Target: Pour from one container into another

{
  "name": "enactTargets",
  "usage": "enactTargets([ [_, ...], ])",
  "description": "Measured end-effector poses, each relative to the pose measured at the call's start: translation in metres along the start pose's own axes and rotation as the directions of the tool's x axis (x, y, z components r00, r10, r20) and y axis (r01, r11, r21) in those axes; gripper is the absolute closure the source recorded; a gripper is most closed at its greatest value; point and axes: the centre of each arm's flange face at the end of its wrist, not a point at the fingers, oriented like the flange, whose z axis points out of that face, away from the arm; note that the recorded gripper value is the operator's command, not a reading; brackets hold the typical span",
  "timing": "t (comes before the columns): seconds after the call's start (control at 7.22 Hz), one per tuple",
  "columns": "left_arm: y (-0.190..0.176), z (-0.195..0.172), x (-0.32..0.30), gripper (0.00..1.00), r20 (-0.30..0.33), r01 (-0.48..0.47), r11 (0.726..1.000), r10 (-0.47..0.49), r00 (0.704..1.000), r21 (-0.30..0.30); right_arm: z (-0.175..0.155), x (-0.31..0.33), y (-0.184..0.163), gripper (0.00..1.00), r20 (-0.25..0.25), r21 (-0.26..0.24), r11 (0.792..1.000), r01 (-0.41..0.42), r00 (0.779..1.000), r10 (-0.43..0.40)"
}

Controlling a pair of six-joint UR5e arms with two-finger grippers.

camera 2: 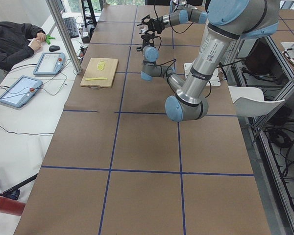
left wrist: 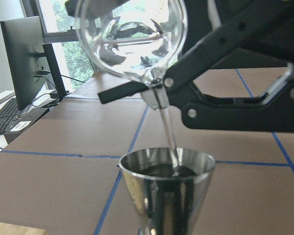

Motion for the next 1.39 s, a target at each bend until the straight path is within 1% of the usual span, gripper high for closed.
enactTargets([
  [0.42,-0.001,0.000,0.000,1.00,0.001,-0.001,1.000,0.001,1.000,0.001,0.001,0.001,0.000,1.00,-0.005,0.000,1.000,0.012,1.000,-0.012],
  [0.69,-0.001,-0.001,0.000,1.00,0.001,-0.001,1.000,0.001,1.000,0.001,0.000,0.003,-0.002,1.00,-0.005,0.003,1.000,0.002,1.000,-0.001],
  [0.83,-0.001,0.000,0.000,1.00,0.001,-0.001,1.000,0.001,1.000,0.001,-0.002,0.008,-0.007,1.00,-0.003,0.010,0.999,-0.037,0.999,0.037],
  [0.97,-0.001,0.000,0.000,1.00,0.001,-0.001,1.000,0.001,1.000,0.001,-0.005,0.014,-0.012,1.00,0.024,0.023,0.986,-0.166,0.986,0.165],
  [1.11,-0.001,-0.001,0.000,1.00,0.001,-0.001,1.000,0.001,1.000,0.001,-0.007,0.018,-0.015,1.00,0.100,0.021,0.911,-0.412,0.908,0.408],
  [1.25,-0.001,-0.001,0.000,1.00,0.000,-0.001,1.000,0.001,1.000,0.003,-0.010,0.025,-0.015,1.00,0.166,-0.005,0.808,-0.590,0.796,0.582],
  [1.39,-0.001,-0.001,0.000,1.00,0.000,-0.002,1.000,0.002,1.000,0.005,-0.014,0.038,-0.010,1.00,0.195,-0.016,0.743,-0.669,0.727,0.659],
])
